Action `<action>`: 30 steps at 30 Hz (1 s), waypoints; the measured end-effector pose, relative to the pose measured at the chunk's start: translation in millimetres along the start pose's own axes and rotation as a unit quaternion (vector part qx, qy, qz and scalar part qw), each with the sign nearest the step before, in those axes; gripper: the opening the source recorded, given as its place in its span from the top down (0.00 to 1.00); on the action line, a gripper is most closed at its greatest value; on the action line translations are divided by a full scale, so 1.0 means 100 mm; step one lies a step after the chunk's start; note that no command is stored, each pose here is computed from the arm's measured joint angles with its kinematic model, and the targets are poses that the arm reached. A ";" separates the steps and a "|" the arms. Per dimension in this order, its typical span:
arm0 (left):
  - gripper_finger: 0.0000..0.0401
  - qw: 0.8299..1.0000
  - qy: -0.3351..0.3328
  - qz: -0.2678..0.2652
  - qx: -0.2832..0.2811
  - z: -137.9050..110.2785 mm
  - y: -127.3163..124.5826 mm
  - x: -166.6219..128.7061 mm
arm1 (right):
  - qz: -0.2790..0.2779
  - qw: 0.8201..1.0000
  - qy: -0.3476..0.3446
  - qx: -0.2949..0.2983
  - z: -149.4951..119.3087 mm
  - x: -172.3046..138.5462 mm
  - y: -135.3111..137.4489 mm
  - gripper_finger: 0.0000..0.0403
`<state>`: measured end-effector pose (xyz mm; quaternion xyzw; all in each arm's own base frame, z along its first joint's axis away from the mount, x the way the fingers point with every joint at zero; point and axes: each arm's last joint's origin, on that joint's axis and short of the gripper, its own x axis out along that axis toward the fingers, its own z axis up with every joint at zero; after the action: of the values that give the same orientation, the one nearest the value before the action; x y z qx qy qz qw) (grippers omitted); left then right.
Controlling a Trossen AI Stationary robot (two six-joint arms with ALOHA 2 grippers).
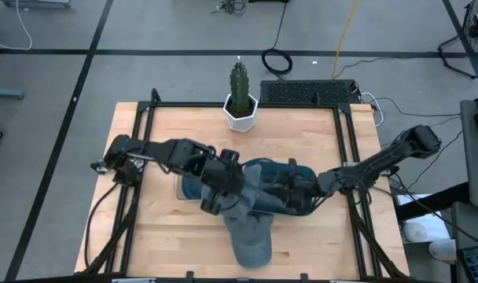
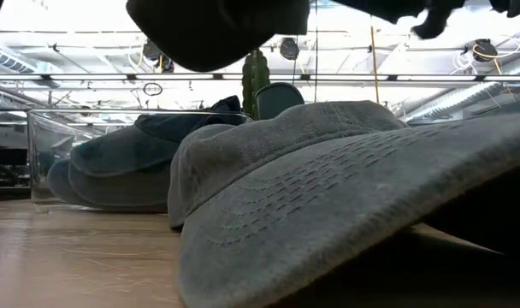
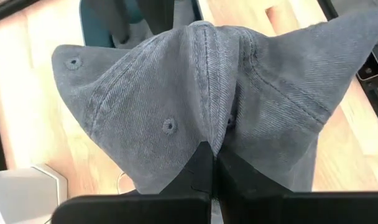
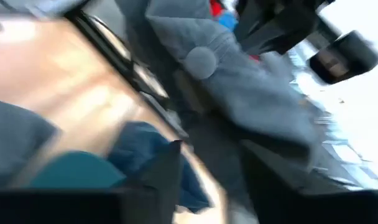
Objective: Pick & Place hat
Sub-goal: Put the left gray cap into the blue bin
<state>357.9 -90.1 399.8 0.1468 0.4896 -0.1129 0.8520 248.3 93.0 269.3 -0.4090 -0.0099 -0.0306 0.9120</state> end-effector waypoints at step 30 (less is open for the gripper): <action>0.98 1.000 -0.013 0.000 -0.028 -0.05 0.38 0.02 | -0.090 0.983 -0.042 -0.154 0.15 0.26 -0.01 0.37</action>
<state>368.0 -52.7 400.8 0.1214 0.4819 -0.1014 0.8618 273.9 102.4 281.1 -0.5433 -0.0807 -0.0967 0.8301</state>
